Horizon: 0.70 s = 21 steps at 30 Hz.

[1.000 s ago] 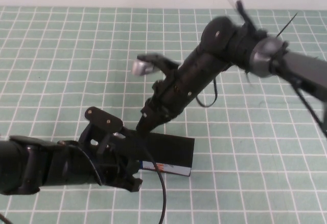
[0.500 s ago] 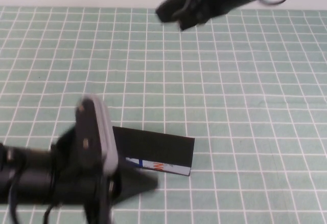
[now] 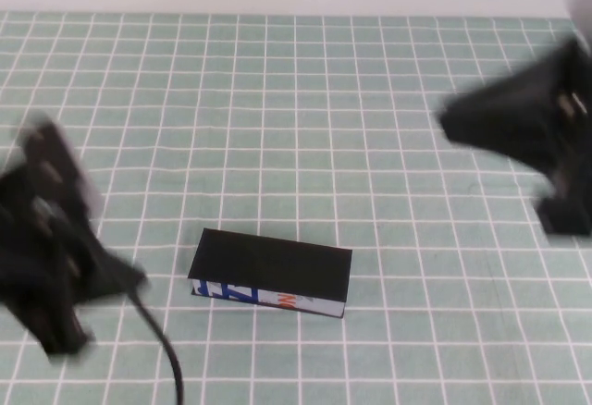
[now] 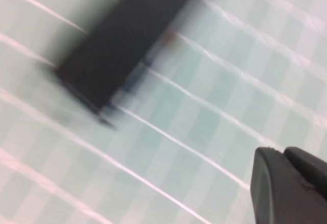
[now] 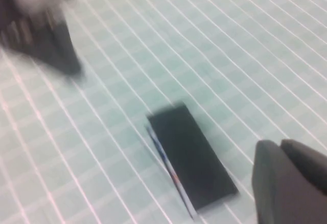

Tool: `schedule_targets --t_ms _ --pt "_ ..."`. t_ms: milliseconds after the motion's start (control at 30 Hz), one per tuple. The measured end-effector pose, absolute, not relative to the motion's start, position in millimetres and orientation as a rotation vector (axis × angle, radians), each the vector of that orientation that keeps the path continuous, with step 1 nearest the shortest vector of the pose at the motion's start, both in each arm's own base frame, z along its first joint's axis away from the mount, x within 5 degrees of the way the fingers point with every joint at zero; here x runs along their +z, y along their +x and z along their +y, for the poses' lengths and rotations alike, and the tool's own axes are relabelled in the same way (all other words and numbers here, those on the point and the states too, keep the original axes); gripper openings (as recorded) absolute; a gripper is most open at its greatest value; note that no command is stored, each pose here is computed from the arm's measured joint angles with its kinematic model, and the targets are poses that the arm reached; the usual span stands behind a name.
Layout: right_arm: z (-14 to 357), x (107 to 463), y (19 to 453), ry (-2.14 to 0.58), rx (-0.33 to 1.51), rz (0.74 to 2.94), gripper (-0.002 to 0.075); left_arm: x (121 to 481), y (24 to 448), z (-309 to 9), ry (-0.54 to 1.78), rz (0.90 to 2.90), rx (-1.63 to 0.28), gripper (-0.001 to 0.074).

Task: Return glasses to glasses case

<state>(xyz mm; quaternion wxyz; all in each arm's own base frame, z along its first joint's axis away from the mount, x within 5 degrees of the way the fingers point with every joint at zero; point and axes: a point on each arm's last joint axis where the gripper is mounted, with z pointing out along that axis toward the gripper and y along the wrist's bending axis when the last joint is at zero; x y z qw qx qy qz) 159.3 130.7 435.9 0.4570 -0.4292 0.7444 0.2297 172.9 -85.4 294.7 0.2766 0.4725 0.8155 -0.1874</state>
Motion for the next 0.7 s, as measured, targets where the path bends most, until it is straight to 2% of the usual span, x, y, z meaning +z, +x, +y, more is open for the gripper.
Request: schedule_targets --t_ms 133,267,333,500,700 --pt "101.5 405.5 130.9 -0.951 0.432 1.842 -0.0011 351.4 177.7 -61.2 0.997 2.059 -0.450 -0.0002" --pt "70.3 380.2 103.4 -0.830 0.276 1.809 -0.0011 388.2 161.4 -54.3 0.876 1.917 -0.441 -0.0002" --pt "54.5 367.7 89.2 -0.753 0.214 1.801 -0.0011 393.9 148.7 -56.0 0.888 1.881 -0.446 -0.0002" --pt "25.3 336.8 60.5 -0.512 0.204 1.813 -0.0011 395.7 114.9 -57.9 0.894 1.814 -0.423 -0.0002" --pt "9.8 296.1 36.4 -0.374 0.278 1.795 -0.0011 380.1 73.9 -54.1 0.697 1.708 -0.386 -0.0002"
